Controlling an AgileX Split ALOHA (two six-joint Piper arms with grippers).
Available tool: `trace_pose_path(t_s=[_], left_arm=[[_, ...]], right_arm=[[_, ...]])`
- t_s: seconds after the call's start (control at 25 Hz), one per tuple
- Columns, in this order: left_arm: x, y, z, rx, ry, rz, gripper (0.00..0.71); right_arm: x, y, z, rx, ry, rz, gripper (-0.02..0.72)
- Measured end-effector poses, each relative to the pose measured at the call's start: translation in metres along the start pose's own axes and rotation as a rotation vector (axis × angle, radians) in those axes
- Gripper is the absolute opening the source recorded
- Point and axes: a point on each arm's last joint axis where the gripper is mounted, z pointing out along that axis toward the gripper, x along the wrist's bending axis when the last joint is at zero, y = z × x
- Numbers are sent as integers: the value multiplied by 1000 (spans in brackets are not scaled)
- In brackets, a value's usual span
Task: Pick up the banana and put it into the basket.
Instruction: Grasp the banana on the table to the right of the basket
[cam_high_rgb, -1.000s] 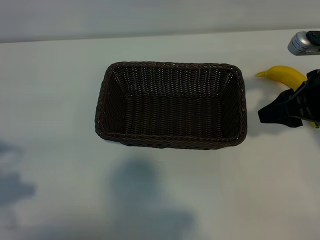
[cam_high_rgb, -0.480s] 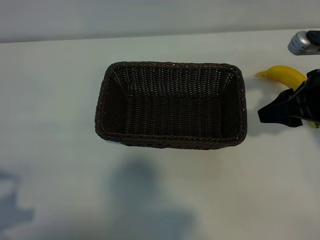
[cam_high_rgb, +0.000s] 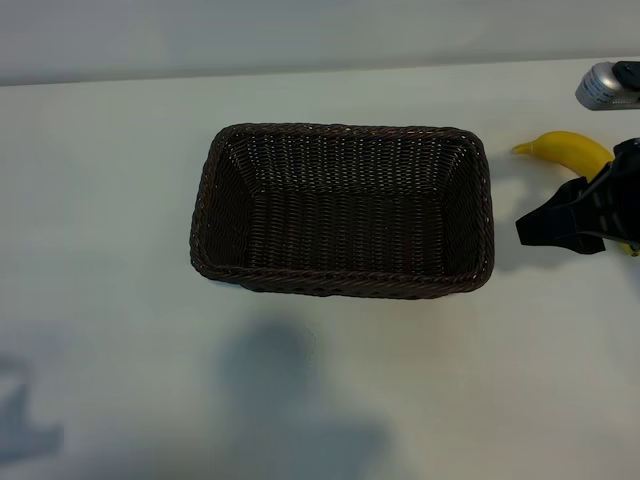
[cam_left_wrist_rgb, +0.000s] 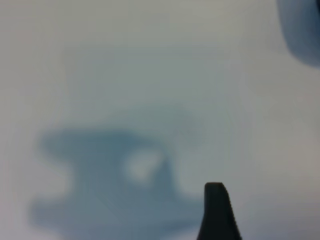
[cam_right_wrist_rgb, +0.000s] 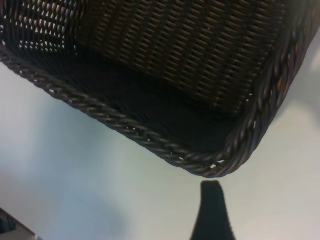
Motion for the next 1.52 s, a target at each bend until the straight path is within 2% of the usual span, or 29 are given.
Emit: trace_pose_path(t_s=[0.12,0.2,0.84,1.08,1.52], left_arm=[[0,-10,-12,-109,5,0,514],[0,-14,-16,-142,7,1,514],[0,-14,-16,-142,8,1,514],[0,-14,-16,-142,8,1,514],[0,-14,-16,-142,8,1,514]], right_arm=[[0,0,0,-4,-3,1,525],[0,1,0,-7,-5,3,525],[-1,3,-2,-8,-18,0,525],[-13,33,-8,-47,-151,-1,525],[-67,77,25,177,-423,-83,525]])
